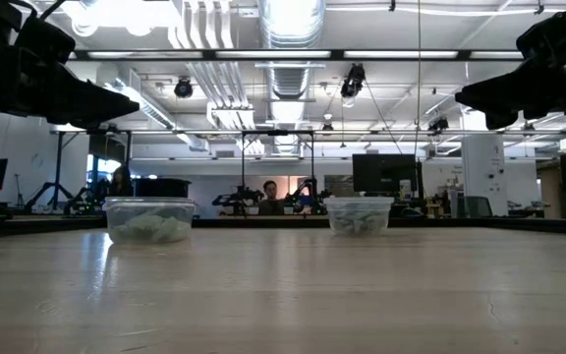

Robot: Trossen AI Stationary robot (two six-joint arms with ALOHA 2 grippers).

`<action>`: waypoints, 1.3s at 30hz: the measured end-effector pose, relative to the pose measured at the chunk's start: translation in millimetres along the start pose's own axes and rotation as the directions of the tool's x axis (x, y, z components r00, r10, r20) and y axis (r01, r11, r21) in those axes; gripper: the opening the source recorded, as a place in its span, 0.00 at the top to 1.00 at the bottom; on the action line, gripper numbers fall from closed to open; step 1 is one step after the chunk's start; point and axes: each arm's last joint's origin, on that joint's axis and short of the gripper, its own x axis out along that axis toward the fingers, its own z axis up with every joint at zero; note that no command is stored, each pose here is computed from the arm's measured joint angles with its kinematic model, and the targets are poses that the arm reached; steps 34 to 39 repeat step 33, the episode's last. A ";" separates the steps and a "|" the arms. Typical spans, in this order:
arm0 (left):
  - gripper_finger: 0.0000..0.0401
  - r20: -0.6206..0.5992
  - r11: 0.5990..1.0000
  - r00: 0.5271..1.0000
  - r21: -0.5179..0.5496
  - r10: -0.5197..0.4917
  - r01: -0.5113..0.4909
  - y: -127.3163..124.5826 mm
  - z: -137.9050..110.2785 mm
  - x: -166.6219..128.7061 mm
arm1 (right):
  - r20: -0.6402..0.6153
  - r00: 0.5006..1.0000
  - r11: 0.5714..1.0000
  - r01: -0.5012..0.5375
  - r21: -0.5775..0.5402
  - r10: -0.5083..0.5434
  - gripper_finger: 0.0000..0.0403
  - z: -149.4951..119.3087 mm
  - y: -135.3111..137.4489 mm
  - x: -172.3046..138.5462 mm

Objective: Pick and place items into bin
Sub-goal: Return to Home Position

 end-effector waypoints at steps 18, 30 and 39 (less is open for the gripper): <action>0.61 0.000 1.000 1.000 0.000 0.000 0.000 0.0 0.0 0.0 | 0.000 1.000 1.000 0.000 0.000 0.000 0.79 0.0 0.0 0.0; 0.61 0.000 1.000 1.000 0.000 0.000 0.000 0.0 0.0 0.0 | 0.000 1.000 1.000 0.000 0.000 0.000 0.81 0.0 0.0 0.0; 0.61 0.000 1.000 1.000 0.000 0.000 0.000 0.0 0.0 0.0 | 0.000 1.000 1.000 0.000 0.000 0.000 0.82 0.0 0.0 0.0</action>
